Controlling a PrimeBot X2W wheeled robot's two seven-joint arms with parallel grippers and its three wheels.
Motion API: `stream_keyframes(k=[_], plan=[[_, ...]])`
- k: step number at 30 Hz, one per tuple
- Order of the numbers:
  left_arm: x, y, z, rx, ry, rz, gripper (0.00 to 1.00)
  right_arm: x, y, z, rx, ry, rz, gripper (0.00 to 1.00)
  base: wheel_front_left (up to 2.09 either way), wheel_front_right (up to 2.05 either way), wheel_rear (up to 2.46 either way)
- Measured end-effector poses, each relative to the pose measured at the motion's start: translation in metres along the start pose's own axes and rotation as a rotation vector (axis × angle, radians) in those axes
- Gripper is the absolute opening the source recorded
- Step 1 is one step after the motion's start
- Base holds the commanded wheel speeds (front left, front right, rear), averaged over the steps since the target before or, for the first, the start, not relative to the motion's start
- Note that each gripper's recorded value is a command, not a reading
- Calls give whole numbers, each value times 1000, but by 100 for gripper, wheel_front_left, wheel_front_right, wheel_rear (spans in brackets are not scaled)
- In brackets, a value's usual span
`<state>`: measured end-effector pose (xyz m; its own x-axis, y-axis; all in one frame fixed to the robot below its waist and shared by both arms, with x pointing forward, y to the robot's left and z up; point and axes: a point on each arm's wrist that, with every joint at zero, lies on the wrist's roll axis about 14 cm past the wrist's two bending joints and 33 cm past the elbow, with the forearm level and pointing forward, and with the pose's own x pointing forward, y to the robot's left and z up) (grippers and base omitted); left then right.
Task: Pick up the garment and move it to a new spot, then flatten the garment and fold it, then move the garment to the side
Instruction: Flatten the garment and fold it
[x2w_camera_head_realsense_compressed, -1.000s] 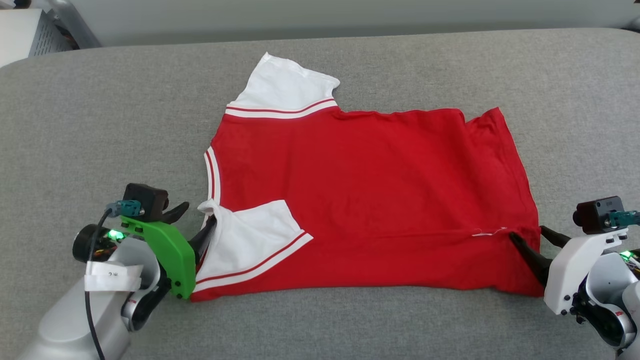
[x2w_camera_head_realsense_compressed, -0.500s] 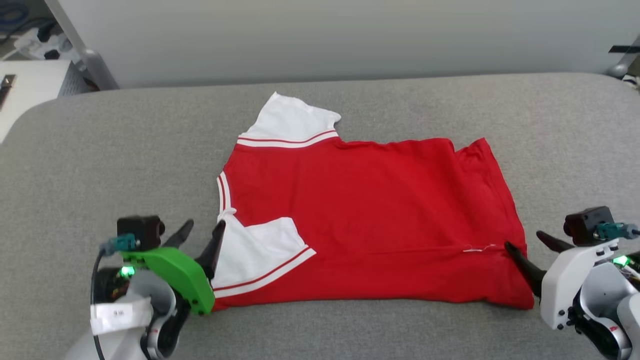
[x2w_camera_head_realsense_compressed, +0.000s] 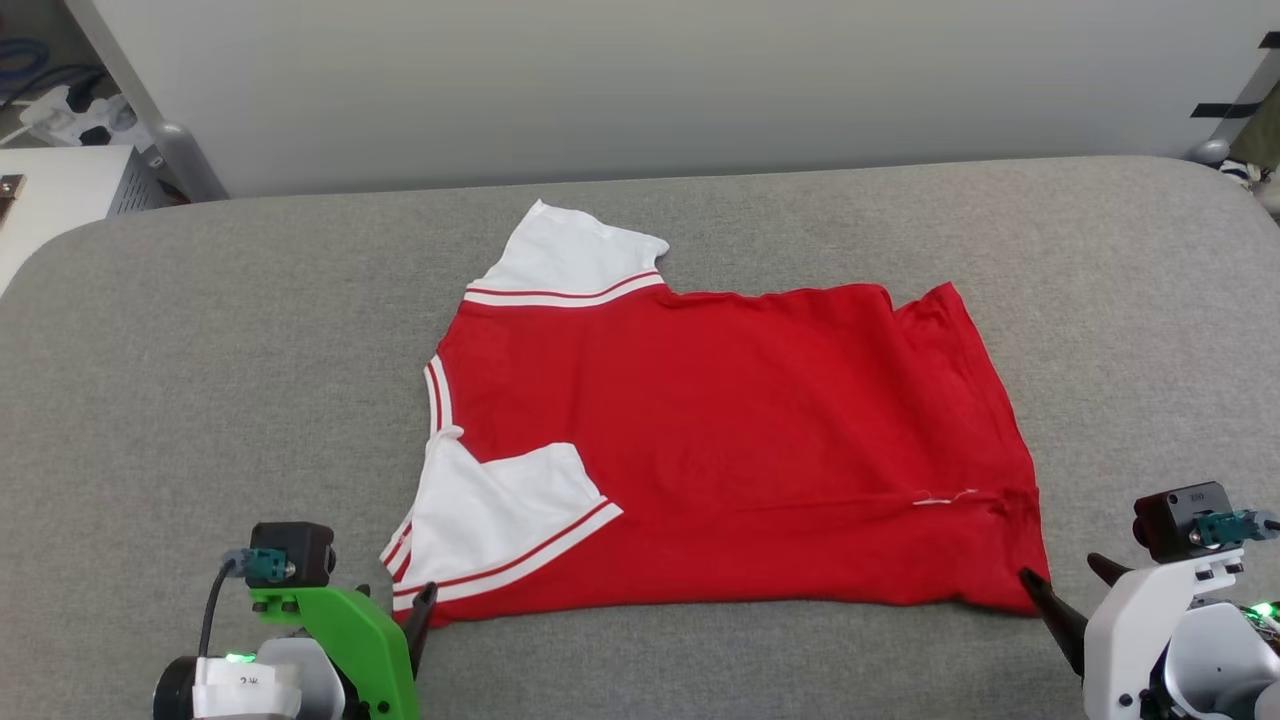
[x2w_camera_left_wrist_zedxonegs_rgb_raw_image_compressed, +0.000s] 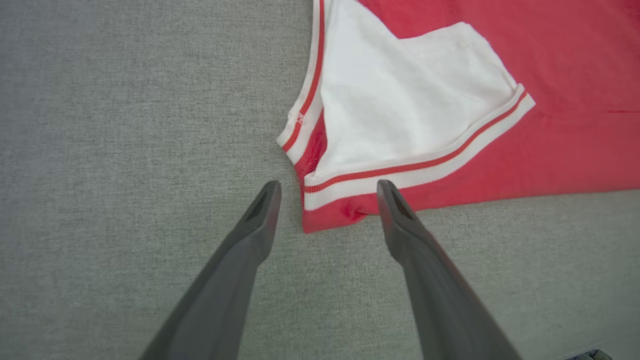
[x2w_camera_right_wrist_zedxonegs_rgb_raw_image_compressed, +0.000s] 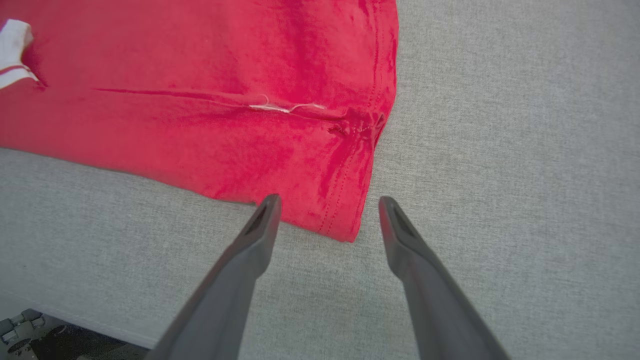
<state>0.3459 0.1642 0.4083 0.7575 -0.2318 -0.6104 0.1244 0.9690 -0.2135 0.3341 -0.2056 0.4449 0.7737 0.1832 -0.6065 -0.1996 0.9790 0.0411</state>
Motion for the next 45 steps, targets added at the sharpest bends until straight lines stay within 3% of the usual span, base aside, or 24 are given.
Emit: stream_keyframes(k=[21, 22, 24, 34, 45], plan=[[34, 18, -30, -10, 131, 82, 100, 14, -4, -20, 46, 82, -23, 100, 0, 0, 0], [36, 17, -31, -15, 138, 78, 56, 15, -4, -21, 47, 87, -24, 100, 0, 0, 0], [38, 17, -32, -17, 148, 68, 0, 17, -5, -23, 46, 95, -26, 100, 0, 0, 0], [29, 6, -20, -63, 91, 30, 0, 19, -22, -28, -4, 113, -77, 100, 0, 0, 0], [5, 0, -4, -87, 10, 8, 0, 40, -9, -32, 3, 147, -36, 100, 0, 0, 0]])
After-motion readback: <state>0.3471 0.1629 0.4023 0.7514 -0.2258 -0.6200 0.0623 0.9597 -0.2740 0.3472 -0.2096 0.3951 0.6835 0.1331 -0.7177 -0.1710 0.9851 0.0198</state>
